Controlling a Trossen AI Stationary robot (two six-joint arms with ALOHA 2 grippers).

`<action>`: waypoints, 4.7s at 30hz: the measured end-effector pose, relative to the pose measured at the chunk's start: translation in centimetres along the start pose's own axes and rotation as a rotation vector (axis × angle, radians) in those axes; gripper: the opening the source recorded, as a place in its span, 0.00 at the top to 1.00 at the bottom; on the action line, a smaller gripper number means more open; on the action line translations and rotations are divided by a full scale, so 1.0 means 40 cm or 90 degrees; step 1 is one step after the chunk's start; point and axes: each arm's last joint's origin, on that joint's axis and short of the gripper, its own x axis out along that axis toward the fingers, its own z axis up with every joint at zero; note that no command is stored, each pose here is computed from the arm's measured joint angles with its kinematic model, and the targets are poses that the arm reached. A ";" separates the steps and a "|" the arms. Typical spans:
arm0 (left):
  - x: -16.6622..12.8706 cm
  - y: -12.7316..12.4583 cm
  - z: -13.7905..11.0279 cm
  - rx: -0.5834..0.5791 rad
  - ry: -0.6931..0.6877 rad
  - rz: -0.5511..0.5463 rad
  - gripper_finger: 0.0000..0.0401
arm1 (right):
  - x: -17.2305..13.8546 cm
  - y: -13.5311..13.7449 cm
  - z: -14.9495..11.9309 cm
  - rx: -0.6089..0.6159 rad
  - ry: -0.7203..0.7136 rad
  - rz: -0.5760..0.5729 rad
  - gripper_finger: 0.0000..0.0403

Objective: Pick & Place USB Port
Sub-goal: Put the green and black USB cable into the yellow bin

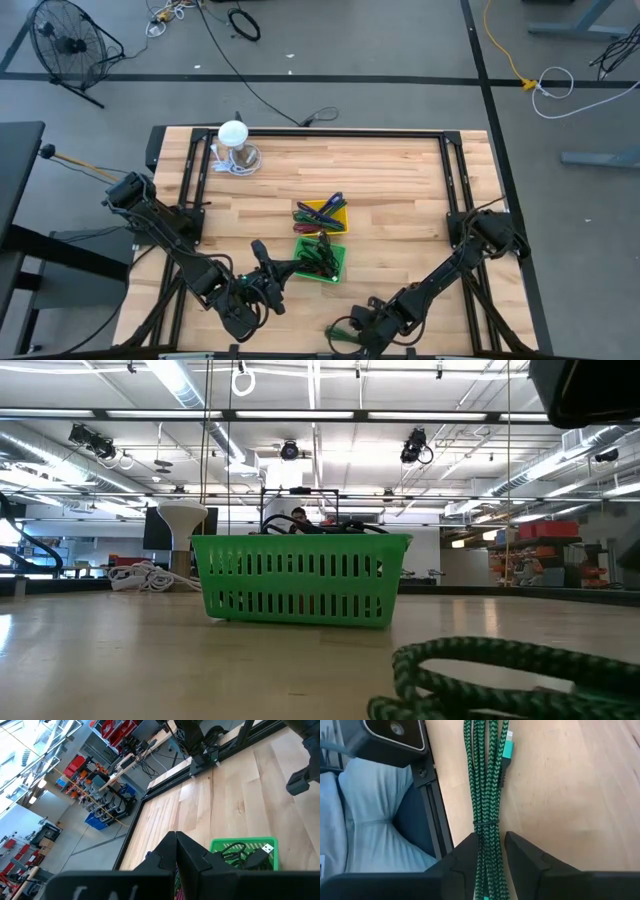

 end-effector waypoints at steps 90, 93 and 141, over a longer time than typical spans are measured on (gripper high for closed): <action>0.299 0.230 0.006 -0.187 -0.028 -0.054 0.95 | -0.521 0.028 0.154 -0.201 -0.278 -0.234 0.89; 0.348 0.263 -0.048 -0.173 0.058 -0.040 0.96 | -0.504 0.023 0.137 -0.189 -0.251 -0.220 0.90; 0.578 0.249 -0.225 -0.422 0.164 -0.203 0.94 | -0.387 -0.033 0.088 -0.168 -0.261 -0.210 0.91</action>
